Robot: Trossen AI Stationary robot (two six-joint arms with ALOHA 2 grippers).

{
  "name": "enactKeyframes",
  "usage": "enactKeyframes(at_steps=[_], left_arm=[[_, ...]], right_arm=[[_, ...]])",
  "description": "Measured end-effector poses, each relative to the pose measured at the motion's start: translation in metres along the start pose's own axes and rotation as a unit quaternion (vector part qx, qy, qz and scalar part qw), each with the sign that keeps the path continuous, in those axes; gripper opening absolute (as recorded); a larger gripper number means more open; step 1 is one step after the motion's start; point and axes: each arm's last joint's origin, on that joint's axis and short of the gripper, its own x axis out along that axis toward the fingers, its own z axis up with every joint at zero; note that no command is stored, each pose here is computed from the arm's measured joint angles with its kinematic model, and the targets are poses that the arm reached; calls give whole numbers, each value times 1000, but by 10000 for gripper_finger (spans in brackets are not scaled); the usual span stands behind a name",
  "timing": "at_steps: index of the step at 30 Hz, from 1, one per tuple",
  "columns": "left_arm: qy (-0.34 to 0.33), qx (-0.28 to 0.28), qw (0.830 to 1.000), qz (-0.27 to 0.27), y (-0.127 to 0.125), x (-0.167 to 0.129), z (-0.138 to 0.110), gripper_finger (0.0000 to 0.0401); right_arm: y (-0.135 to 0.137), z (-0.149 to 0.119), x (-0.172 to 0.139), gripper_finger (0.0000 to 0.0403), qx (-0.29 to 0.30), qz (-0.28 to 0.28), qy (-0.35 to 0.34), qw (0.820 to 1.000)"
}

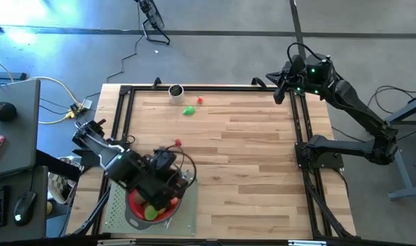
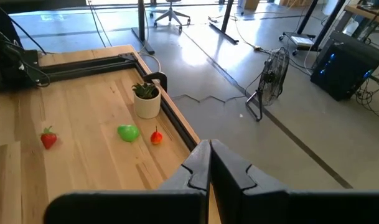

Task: Pick & Place Fruit
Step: Put the strawberry into the red strainer bowl on the shelf

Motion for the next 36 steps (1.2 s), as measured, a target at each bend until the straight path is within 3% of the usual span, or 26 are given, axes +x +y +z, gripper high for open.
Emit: enactKeyframes(at_steps=[6, 18, 29, 36], left_arm=[[-16, -40, 999, 22, 4, 13, 35, 125], [38, 5, 997, 60, 26, 43, 111, 125], [17, 37, 994, 97, 53, 57, 163, 125], [4, 97, 988, 122, 71, 61, 189, 125]], right_arm=[[0, 0, 0, 5, 0, 0, 0, 1000], [0, -1, 0, 3, 1, 1, 5, 1000], [1, -5, 0, 3, 5, 5, 27, 1000], [1, -5, 0, 4, 5, 4, 27, 1000]])
